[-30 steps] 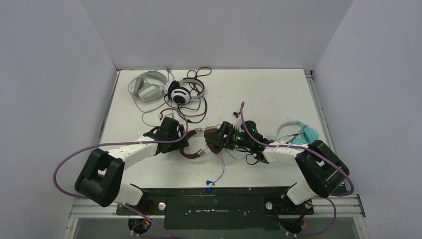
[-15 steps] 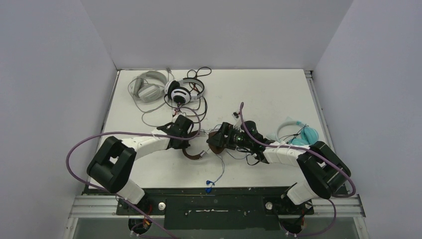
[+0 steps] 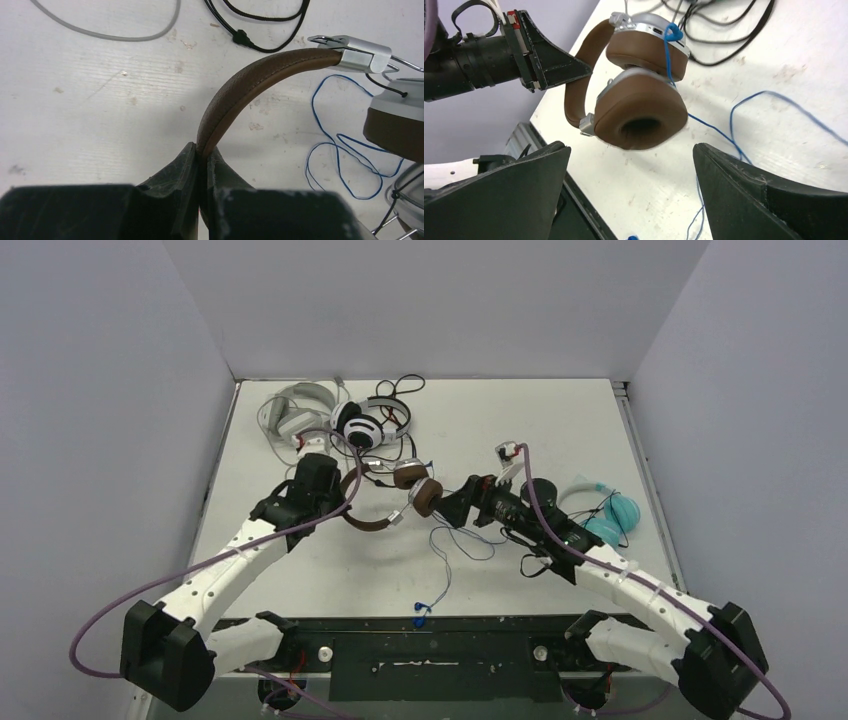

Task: Wrap the headphones
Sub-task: Wrap the headphones cable around the headphones.

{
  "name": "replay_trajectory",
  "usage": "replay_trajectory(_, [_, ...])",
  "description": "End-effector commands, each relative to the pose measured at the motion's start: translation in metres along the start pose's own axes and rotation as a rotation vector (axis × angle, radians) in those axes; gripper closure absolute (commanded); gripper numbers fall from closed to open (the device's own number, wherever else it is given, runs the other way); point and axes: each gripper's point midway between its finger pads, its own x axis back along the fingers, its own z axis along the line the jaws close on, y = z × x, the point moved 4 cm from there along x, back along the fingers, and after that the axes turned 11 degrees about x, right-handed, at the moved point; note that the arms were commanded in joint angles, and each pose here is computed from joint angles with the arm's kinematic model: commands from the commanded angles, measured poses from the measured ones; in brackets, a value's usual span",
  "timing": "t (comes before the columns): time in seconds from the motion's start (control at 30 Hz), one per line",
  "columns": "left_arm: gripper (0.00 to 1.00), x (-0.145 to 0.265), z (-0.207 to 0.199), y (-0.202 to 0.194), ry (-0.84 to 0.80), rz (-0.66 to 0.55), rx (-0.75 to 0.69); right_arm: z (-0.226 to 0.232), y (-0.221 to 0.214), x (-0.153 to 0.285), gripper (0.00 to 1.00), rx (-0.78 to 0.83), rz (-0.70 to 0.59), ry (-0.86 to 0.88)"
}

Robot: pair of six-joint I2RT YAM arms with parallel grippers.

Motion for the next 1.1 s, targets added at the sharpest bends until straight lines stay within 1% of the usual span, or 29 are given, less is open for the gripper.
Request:
replay_trajectory(0.0, [1.00, 0.032, -0.013, 0.045, -0.021, -0.107, 0.005, -0.001, 0.037, 0.028, 0.00, 0.162, -0.144, -0.088])
replay_trajectory(0.13, [1.00, 0.057, -0.024, 0.068, -0.049, -0.132, -0.010, -0.001, 0.050, 0.052, 0.00, 0.242, -0.258, -0.113])
replay_trajectory(0.27, [1.00, 0.087, -0.046, 0.085, -0.169, -0.127, -0.009, -0.007, 0.044, 0.065, 0.00, 0.308, -0.331, -0.131])
replay_trajectory(0.47, [1.00, 0.128, -0.087, 0.087, -0.440, -0.036, -0.002, -0.018, 0.038, 0.067, 0.00, 0.335, -0.350, -0.174])
replay_trajectory(0.57, [1.00, 0.143, -0.104, 0.087, -0.545, 0.016, 0.004, -0.013, 0.037, 0.067, 0.00, 0.380, -0.361, -0.131])
replay_trajectory(0.73, [1.00, 0.159, -0.123, 0.086, -0.674, 0.072, 0.014, -0.003, 0.036, 0.068, 0.00, 0.420, -0.385, -0.052])
replay_trajectory(0.9, [1.00, 0.169, -0.140, 0.079, -0.809, 0.158, 0.038, 0.014, 0.030, 0.064, 0.05, 0.468, -0.362, 0.088])
replay_trajectory(1.0, [1.00, 0.168, -0.143, 0.076, -0.839, 0.178, 0.061, 0.012, 0.030, 0.066, 0.07, 0.454, -0.376, 0.073])
replay_trajectory(1.07, [1.00, 0.167, -0.143, 0.075, -0.844, 0.179, 0.065, 0.007, 0.031, 0.070, 0.09, 0.443, -0.392, 0.029])
